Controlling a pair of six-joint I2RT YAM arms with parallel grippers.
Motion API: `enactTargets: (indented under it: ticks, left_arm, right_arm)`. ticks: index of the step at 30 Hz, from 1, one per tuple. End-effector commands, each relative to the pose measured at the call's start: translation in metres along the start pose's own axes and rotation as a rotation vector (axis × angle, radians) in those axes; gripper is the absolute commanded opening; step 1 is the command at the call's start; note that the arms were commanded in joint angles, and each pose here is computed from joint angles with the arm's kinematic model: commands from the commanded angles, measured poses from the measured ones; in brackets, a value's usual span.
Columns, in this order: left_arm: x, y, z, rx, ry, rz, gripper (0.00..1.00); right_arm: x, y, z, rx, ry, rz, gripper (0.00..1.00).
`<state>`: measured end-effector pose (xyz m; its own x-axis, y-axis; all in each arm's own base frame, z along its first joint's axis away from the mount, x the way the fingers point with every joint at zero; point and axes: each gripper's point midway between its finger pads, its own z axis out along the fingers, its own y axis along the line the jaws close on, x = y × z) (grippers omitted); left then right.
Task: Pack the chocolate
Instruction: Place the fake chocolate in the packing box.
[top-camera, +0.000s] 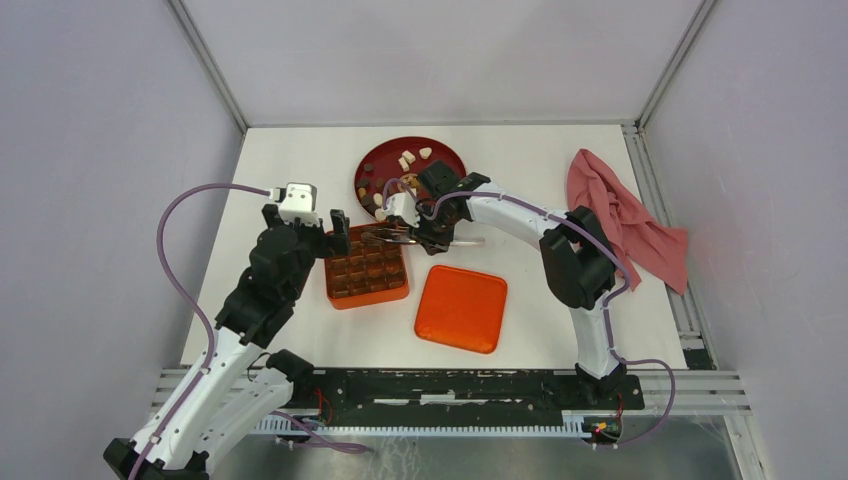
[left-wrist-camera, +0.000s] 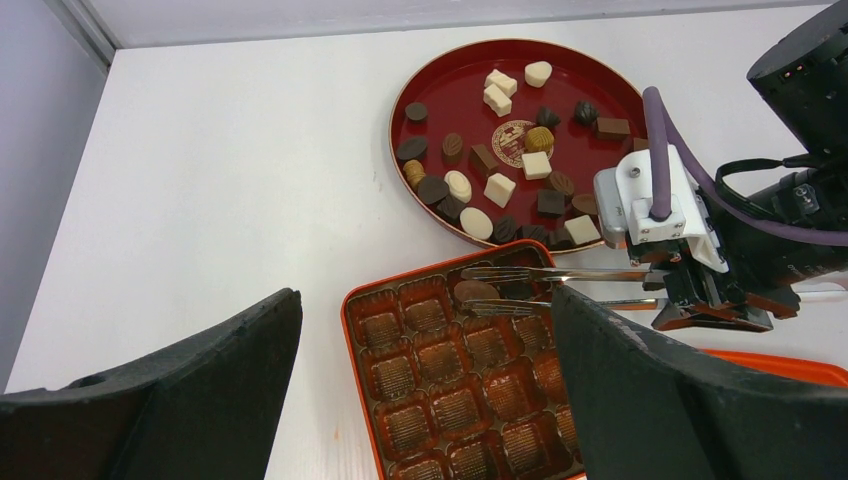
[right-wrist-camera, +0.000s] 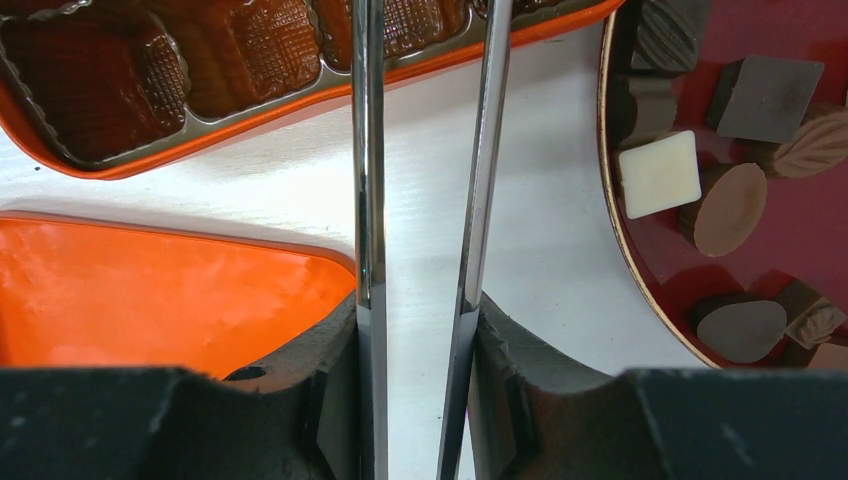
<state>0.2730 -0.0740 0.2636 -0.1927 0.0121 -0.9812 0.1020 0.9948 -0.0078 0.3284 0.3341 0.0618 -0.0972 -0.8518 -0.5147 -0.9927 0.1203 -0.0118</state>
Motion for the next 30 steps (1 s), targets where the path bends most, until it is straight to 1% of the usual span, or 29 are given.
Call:
enactTargets:
  ticks: [1,7,20,30]
  left_arm:
    - [-0.009,0.007,0.0,-0.022,-0.025,0.042,0.98]
    - [-0.01,0.007,-0.001,-0.023,-0.027,0.042,0.99]
    - [-0.009,0.007,0.0,-0.021,-0.025,0.043,0.98]
    - [-0.008,0.007,0.0,-0.023,-0.022,0.045,0.98]
  right_arm:
    - [-0.028,-0.01,-0.026,0.056,-0.076,-0.028,0.32]
    - [-0.034,-0.012,-0.029,0.058,-0.091,-0.025,0.37]
    - [-0.038,-0.013,-0.03,0.057,-0.102,-0.019,0.43]
    - [-0.044,-0.013,-0.035,0.041,-0.131,-0.011,0.42]
